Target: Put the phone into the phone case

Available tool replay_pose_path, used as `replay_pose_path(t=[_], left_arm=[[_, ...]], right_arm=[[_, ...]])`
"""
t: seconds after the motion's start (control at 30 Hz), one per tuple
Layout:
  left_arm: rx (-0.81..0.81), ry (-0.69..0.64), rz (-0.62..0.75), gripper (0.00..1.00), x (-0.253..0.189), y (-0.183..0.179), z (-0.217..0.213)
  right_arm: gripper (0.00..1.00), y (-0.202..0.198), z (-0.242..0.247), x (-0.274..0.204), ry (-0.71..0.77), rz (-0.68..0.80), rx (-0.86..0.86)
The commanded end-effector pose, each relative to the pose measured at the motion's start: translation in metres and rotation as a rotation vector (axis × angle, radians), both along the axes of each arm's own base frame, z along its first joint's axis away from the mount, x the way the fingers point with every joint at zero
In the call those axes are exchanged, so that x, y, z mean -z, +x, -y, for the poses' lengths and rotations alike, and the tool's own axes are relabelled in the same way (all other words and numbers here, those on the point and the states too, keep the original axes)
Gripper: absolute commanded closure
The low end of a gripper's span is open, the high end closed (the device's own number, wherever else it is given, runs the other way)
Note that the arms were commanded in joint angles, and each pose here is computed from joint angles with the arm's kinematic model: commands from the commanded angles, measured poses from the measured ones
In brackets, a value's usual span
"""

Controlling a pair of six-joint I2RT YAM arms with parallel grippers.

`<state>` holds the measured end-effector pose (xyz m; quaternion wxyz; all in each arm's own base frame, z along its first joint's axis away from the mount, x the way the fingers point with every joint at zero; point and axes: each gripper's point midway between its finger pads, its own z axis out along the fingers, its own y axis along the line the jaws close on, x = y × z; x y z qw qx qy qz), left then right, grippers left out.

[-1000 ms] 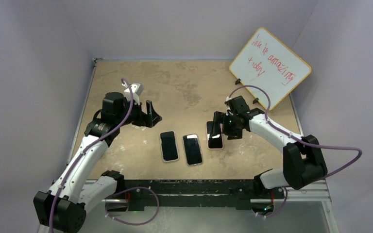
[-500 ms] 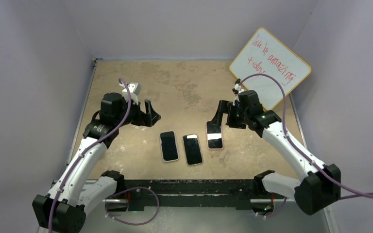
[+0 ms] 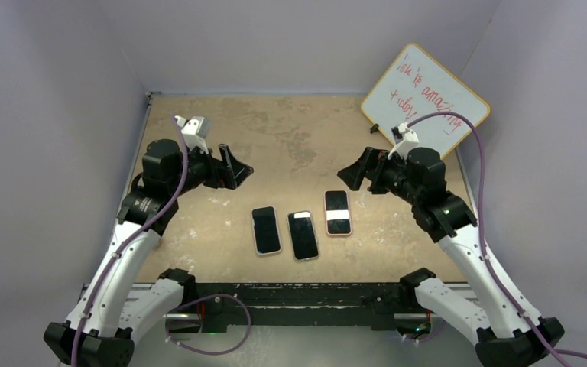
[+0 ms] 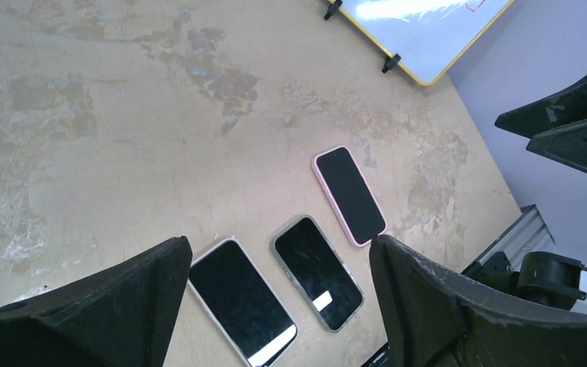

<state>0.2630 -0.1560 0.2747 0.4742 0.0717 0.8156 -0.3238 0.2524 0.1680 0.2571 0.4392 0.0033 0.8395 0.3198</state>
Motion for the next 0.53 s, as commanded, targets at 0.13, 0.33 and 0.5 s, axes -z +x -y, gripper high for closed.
replay_pose_path(t=[0.13, 0.33, 0.5], left_arm=[[-0.055, -0.075, 0.174, 0.09, -0.044, 0.002, -0.006], [-0.049, -0.064, 0.133, 0.08, -0.03, 0.004, -0.004], [-0.077, -0.046, 0.147, 0.08, -0.03, 0.006, -0.01]], right_arm=[[0.01, 0.001, 0.005, -0.011, 0.026, 0.046, 0.036], [0.01, 0.001, 0.0, -0.003, 0.028, 0.023, 0.013], [0.01, 0.001, 0.001, -0.003, 0.027, 0.027, 0.021]])
